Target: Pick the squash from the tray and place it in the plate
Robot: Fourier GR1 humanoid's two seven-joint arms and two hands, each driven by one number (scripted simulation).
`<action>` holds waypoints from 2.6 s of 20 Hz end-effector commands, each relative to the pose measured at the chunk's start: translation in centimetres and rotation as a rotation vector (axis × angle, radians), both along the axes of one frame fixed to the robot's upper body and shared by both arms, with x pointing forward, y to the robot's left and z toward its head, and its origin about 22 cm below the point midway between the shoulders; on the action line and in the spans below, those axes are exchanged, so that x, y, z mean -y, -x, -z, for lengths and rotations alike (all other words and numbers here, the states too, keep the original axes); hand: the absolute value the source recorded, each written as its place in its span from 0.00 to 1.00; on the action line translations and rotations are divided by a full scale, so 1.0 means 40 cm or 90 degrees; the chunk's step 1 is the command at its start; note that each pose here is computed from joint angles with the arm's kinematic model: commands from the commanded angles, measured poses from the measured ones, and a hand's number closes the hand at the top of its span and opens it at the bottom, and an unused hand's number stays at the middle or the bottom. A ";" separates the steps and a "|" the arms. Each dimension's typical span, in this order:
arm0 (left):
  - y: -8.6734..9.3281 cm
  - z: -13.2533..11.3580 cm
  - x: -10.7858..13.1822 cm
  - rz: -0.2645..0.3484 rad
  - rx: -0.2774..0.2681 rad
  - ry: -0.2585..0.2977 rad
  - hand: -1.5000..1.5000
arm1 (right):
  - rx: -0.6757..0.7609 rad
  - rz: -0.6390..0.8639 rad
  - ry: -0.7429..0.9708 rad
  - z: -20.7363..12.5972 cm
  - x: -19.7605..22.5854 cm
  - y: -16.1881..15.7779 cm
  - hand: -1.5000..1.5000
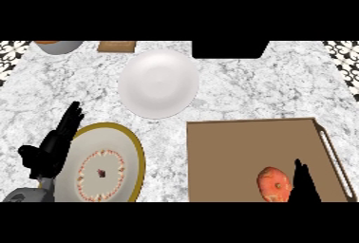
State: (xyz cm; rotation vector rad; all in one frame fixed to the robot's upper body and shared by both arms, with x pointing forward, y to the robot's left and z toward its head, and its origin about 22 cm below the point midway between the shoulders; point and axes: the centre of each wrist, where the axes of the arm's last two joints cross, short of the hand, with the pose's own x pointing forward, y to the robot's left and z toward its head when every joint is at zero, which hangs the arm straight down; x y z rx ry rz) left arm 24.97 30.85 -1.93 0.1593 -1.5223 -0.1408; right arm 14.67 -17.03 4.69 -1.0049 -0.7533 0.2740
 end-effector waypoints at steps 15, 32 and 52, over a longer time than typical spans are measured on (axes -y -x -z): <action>-0.012 0.019 0.038 -0.002 -0.006 0.009 0.50 | -0.092 -0.028 -0.017 0.110 0.076 -0.084 1.00; -0.048 -0.022 0.033 0.031 0.011 -0.004 0.50 | 0.033 -0.433 0.142 0.049 0.239 -0.328 1.00; -0.049 -0.036 -0.002 0.003 -0.005 -0.005 0.50 | 0.404 -0.511 0.185 -0.216 0.151 -0.417 1.00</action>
